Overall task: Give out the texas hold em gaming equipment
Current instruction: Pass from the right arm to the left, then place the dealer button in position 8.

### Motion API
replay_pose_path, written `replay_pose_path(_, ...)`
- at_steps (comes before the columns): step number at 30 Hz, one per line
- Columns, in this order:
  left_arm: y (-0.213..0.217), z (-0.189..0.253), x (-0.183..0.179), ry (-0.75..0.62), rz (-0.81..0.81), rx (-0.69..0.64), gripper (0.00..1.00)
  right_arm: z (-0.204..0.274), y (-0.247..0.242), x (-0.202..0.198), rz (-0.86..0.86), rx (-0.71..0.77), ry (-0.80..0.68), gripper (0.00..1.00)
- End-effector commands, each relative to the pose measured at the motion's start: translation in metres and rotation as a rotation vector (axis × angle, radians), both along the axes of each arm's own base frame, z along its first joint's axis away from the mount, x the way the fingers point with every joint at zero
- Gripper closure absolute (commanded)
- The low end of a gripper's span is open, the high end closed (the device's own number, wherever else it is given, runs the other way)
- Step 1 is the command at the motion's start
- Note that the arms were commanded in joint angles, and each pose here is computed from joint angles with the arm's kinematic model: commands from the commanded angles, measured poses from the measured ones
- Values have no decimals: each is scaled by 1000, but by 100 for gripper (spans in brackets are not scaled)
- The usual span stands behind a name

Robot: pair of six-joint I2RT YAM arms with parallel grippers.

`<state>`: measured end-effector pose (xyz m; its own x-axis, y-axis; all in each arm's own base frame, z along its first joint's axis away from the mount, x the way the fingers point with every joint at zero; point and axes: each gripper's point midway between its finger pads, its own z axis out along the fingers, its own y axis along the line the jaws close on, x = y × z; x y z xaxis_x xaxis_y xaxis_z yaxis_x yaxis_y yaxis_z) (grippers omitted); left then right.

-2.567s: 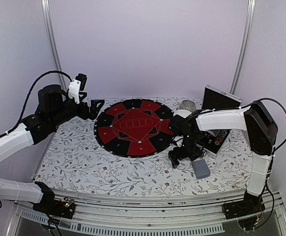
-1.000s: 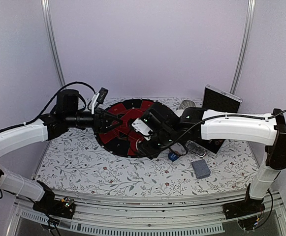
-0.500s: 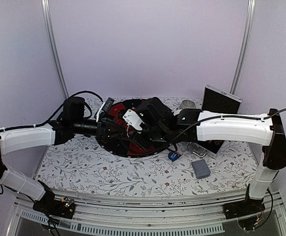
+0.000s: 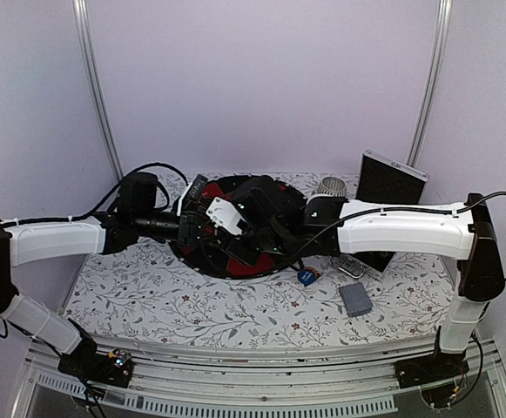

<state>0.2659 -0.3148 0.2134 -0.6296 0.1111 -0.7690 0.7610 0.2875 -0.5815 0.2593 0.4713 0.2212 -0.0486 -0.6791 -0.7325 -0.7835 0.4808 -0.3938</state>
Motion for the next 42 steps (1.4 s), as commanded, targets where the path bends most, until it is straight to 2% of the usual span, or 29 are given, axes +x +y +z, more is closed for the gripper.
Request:
replay_pose_path(1, -5, 10, 1, -32, -13, -20, 89, 18, 13, 0, 11, 47, -43, 65)
replay_pose_path(3, -6, 10, -1, -30, -23, -22, 100, 18, 12, 1, 5, 46, -45, 65)
replay_pose_path(6, -5, 13, -3, -34, -35, -27, 100, 16, 8, 4, -19, 36, -54, 64)
replay_pose_path(7, -5, 13, -2, -37, -29, -24, 100, 15, 5, 6, -35, 32, -61, 58)
replay_pose_path(8, -3, 13, 2, -39, -9, -17, 100, 15, 3, 9, -54, 28, -71, 48)
replay_pose_path(10, 6, 6, 18, -17, 68, 23, 100, 14, -4, 14, -99, 21, -88, 16)
replay_pose_path(11, 13, 2, 30, 2, 119, 45, 100, 15, -8, 17, -120, 21, -97, 4)
replay_pose_path(12, 23, -4, 42, 28, 170, 63, 100, 15, -12, 20, -139, 23, -100, 0)
replay_pose_path(19, 124, -60, 140, 244, 575, 80, 100, 24, -45, 36, -217, 135, -3, 1)
replay_pose_path(25, 155, -102, 185, 344, 689, 62, 100, 23, -61, 38, -242, 152, 30, 1)
replay_pose_path(29, 162, -138, 193, 452, 698, 85, 100, 18, -67, 37, -254, 141, 42, 1)
replay_pose_path(36, 162, -187, 177, 577, 676, 121, 100, 14, -73, 41, -284, 149, 63, 1)
replay_pose_path(37, 164, -189, 176, 578, 682, 132, 96, 13, -74, 42, -289, 150, 70, 1)
replay_pose_path(38, 166, -190, 175, 573, 689, 144, 79, 13, -75, 43, -294, 155, 76, 1)
replay_pose_path(40, 171, -192, 174, 566, 704, 180, 58, 14, -76, 43, -294, 159, 83, 1)
replay_pose_path(42, 179, -196, 174, 561, 732, 221, 48, 16, -76, 43, -293, 161, 83, 1)
